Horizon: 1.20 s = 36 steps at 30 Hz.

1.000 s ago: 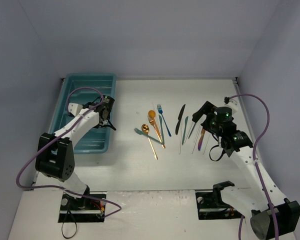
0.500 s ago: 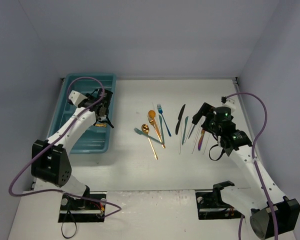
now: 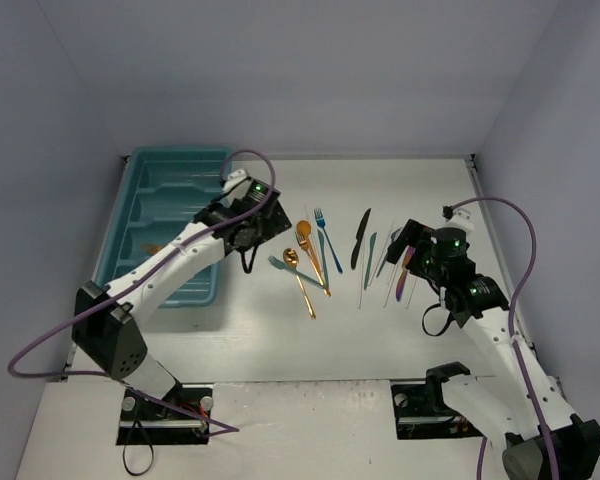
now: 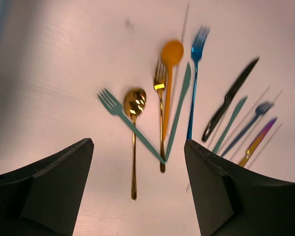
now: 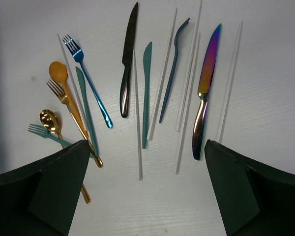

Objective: Sort the eating utensils into containers

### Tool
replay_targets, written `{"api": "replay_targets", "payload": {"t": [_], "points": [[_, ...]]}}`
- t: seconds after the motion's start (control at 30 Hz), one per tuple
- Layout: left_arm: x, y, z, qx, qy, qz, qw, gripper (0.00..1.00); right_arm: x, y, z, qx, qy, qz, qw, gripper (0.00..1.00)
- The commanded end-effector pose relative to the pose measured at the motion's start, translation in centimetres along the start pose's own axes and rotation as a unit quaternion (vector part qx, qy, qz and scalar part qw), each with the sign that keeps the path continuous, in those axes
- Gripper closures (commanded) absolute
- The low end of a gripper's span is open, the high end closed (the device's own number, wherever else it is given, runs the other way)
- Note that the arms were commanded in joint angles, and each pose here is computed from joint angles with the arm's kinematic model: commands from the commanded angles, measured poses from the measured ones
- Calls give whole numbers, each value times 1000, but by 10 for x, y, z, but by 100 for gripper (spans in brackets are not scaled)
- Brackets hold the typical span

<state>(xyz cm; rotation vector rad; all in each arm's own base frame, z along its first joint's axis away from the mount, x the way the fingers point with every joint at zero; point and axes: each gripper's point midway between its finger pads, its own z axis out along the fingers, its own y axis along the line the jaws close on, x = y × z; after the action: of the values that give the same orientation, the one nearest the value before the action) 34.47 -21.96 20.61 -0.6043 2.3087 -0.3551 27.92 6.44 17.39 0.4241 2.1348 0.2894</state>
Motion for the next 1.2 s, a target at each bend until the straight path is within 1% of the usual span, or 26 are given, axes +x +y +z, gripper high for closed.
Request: {"api": "replay_targets", "payload": {"t": [0.0, 0.13, 0.23, 0.37, 0.6, 0.73, 0.9, 1.17], "points": [[50, -27, 16, 17, 62, 8, 998, 28, -8, 3, -8, -15, -20, -8, 1000, 0], [87, -36, 36, 9, 96, -22, 995, 29, -10, 0, -14, -14, -29, -10, 999, 0], [103, -49, 45, 12, 108, -52, 993, 36, -9, -2, -16, -11, -30, -12, 999, 0], [119, -57, 55, 8, 118, -86, 989, 39, -8, -4, -19, -11, -32, -12, 999, 0], [135, -50, 69, -14, 123, -130, 984, 41, -8, -7, -24, -9, -37, -14, 999, 0], [146, -42, 78, -35, 126, -147, 981, 48, -6, -8, -25, -9, -36, -14, 999, 0], [154, -38, 86, -49, 128, -153, 979, 52, -6, -9, -28, -9, -39, -12, 999, 0], [163, -32, 97, -66, 131, -156, 977, 52, -5, -11, -28, -6, -39, -12, 999, 0]]}}
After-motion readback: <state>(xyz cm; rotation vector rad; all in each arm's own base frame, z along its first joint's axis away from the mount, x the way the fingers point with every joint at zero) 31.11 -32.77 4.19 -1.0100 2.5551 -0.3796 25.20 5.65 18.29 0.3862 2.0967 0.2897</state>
